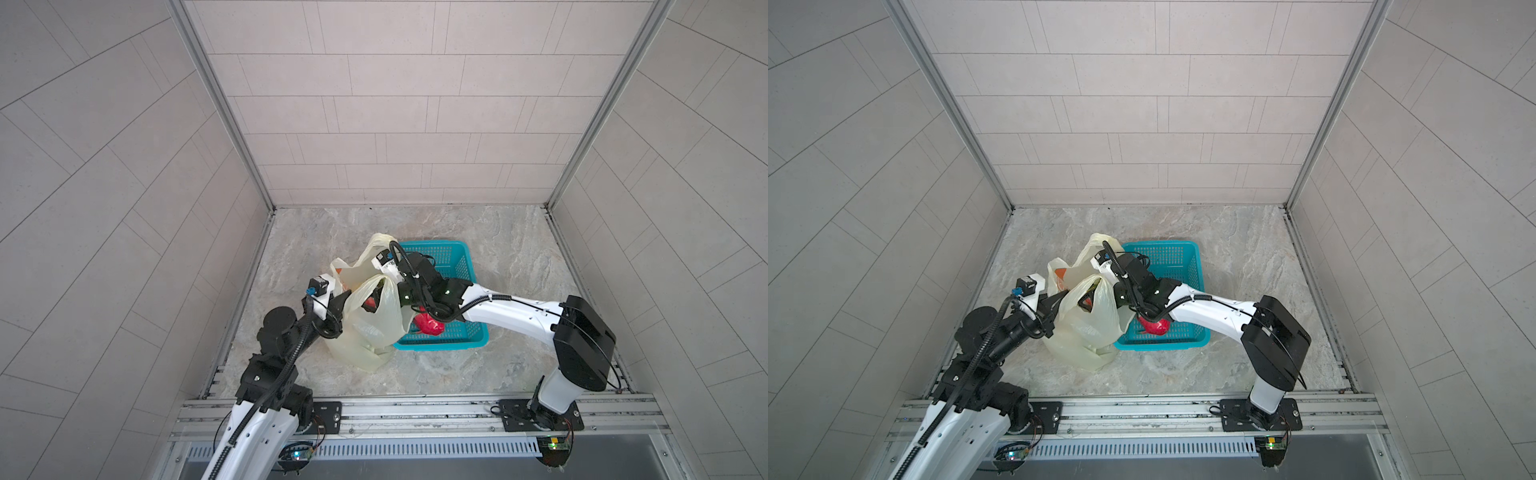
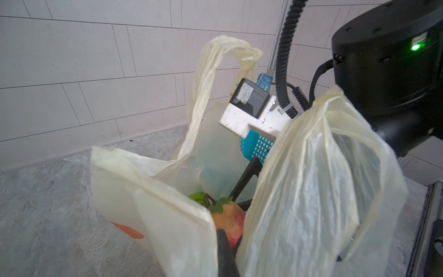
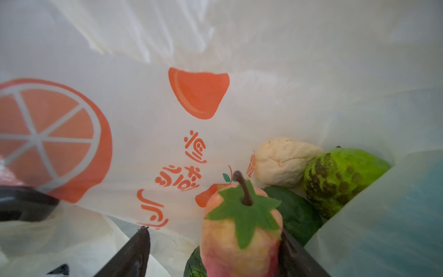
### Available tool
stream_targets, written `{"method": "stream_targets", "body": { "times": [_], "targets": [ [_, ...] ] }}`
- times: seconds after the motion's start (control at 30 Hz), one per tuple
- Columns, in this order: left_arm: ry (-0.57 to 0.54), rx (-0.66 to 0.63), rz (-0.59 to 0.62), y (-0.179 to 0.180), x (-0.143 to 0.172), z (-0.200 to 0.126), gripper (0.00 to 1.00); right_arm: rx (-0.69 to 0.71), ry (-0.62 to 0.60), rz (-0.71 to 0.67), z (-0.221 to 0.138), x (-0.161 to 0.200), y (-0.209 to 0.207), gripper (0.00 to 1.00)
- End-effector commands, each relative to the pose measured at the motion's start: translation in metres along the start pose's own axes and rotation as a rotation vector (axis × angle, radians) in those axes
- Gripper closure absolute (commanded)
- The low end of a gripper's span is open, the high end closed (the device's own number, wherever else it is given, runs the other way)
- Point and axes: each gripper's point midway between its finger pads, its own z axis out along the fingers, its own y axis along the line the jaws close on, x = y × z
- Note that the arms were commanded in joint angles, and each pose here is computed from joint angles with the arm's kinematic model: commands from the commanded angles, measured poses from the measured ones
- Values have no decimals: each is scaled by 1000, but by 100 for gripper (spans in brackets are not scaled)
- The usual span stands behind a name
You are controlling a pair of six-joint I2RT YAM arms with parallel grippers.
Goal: Place the fruits into the plastic bag
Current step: Place the fruit in the plastic bag, then pick up the fruit from the bin.
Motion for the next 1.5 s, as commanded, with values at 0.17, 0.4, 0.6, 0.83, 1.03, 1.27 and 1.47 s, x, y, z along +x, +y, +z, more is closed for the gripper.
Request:
{"method": "stream_targets", "body": {
  "times": [0.17,0.4,0.6,0.83,1.03,1.27,1.47],
  "targets": [
    [-20,9,16,-2,-4,-1,100,-25,-52,-44,-25,-17,13,14],
    [-16,6,20,-2,-3,-1,100,-35,-60,-49,-31,-22,16,13],
    [-17,-2,23,-1,-3,-2,100,14,-91,-54,-55,-25,6,15],
    [-10,-1,35,0,-1,0,100,58,-91,-76,-107,-13,-7,14],
    [-9,3,35,0,-1,3,100,236,-131,-1,-147,-8,-54,11],
    [-5,4,38,0,1,3,100,341,-15,44,-149,37,-91,9],
    [-5,6,39,0,1,3,100,388,111,68,-129,75,-111,1]
  ]
}}
